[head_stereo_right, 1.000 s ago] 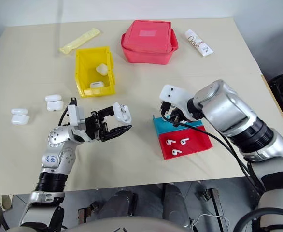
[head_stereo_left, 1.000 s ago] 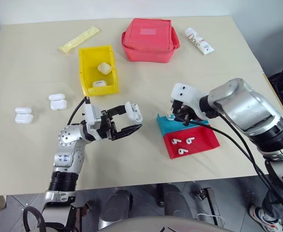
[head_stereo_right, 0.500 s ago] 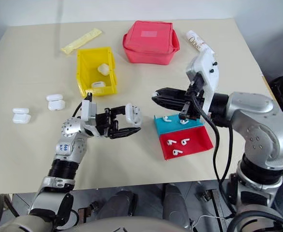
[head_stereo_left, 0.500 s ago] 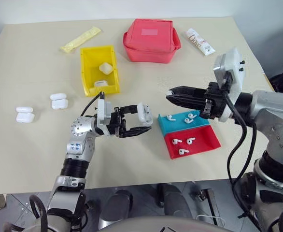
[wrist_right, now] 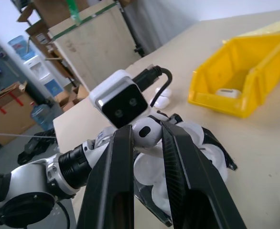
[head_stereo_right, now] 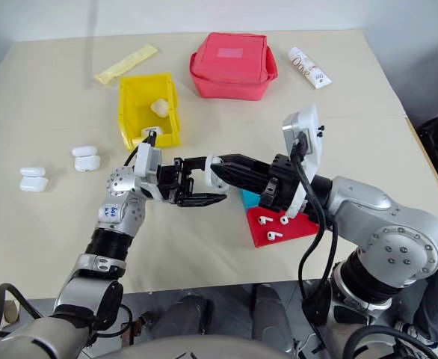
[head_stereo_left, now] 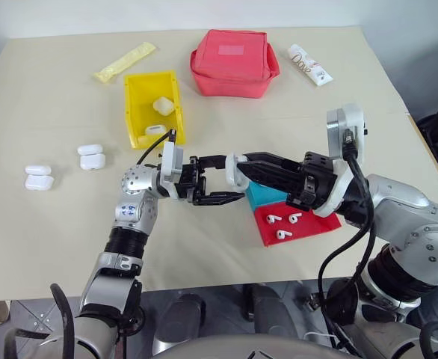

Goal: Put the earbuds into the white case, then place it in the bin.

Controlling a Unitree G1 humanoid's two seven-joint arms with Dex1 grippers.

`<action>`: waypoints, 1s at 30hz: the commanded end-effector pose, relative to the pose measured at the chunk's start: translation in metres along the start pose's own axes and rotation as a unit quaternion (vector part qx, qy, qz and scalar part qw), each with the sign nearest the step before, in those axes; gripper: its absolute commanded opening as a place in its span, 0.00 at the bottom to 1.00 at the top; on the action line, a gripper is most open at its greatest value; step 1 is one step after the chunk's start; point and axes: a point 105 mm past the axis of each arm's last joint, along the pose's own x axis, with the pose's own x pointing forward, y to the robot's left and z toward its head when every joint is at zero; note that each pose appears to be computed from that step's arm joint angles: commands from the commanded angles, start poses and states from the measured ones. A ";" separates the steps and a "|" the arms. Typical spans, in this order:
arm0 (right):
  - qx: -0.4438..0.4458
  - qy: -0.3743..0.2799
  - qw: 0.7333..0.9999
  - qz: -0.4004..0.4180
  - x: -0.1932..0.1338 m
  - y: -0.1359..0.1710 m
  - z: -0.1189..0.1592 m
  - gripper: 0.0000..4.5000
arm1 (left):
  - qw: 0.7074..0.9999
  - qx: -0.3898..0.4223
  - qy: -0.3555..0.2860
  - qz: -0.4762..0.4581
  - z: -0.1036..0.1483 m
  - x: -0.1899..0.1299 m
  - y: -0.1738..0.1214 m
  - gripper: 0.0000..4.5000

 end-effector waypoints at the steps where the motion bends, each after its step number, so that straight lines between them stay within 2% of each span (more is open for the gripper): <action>1: -0.002 -0.008 1.000 0.006 0.000 0.006 0.001 0.10 | 1.000 0.024 -0.010 -0.013 0.010 0.006 0.002 0.61; 14: 0.052 0.007 0.999 -0.017 -0.002 0.005 -0.019 0.10 | 0.999 0.031 -0.022 -0.017 0.014 0.012 0.004 0.61; 21: 0.083 0.037 0.991 -0.103 -0.008 -0.025 -0.038 0.10 | 0.998 0.041 -0.033 -0.024 0.020 0.015 0.000 0.61; 30: 0.111 0.042 0.987 -0.112 -0.010 -0.025 -0.050 0.10 | 0.998 0.051 -0.037 -0.017 0.021 0.016 -0.001 0.61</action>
